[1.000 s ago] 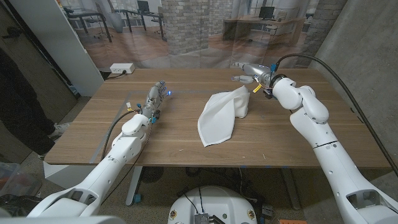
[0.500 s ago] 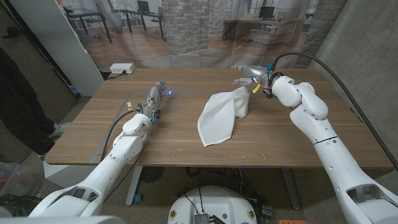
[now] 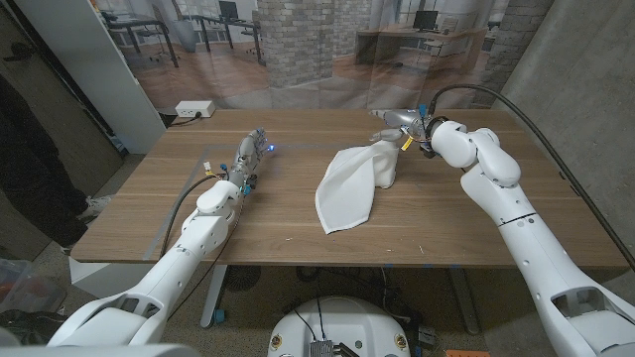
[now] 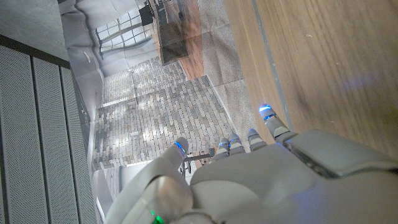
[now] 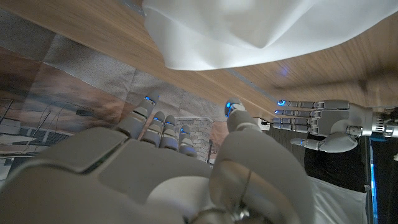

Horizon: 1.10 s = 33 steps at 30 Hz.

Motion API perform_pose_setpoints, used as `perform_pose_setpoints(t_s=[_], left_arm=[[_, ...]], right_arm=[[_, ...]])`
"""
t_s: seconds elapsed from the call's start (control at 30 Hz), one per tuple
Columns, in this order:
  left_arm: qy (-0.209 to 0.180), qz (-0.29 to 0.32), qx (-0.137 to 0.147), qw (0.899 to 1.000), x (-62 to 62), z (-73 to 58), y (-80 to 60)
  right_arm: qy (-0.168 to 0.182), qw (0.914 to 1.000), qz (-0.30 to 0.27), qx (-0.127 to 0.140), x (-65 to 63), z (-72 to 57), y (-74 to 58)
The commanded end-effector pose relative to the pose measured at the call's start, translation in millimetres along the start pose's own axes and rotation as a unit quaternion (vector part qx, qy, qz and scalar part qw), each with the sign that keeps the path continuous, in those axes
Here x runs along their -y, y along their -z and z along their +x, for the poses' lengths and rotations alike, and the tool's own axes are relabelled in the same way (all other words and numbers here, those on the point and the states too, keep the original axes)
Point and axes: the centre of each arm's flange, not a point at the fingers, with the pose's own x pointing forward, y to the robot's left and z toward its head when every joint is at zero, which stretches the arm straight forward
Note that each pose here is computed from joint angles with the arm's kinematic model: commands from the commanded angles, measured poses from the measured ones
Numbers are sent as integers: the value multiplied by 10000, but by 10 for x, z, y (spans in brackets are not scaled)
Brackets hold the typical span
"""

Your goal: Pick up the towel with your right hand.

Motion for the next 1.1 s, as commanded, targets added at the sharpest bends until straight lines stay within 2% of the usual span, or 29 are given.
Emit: perform_pose_setpoints(t_s=[0.03, 0.27, 0.7, 1.1], left_arm=[[-2, 9, 0, 10000, -3, 14, -3], [4, 13, 5, 10000, -5, 13, -5], [-7, 34, -2, 10000, -20, 14, -20], [13, 45, -19, 10000, -11, 44, -28]], right_arm=[[-385, 9991, -10, -151, -53, 34, 31], [-496, 9986, -1, -192, -72, 44, 34], [-924, 9950, 24, -377, -105, 92, 44], [-1118, 9925, 50, -496, -149, 125, 73]])
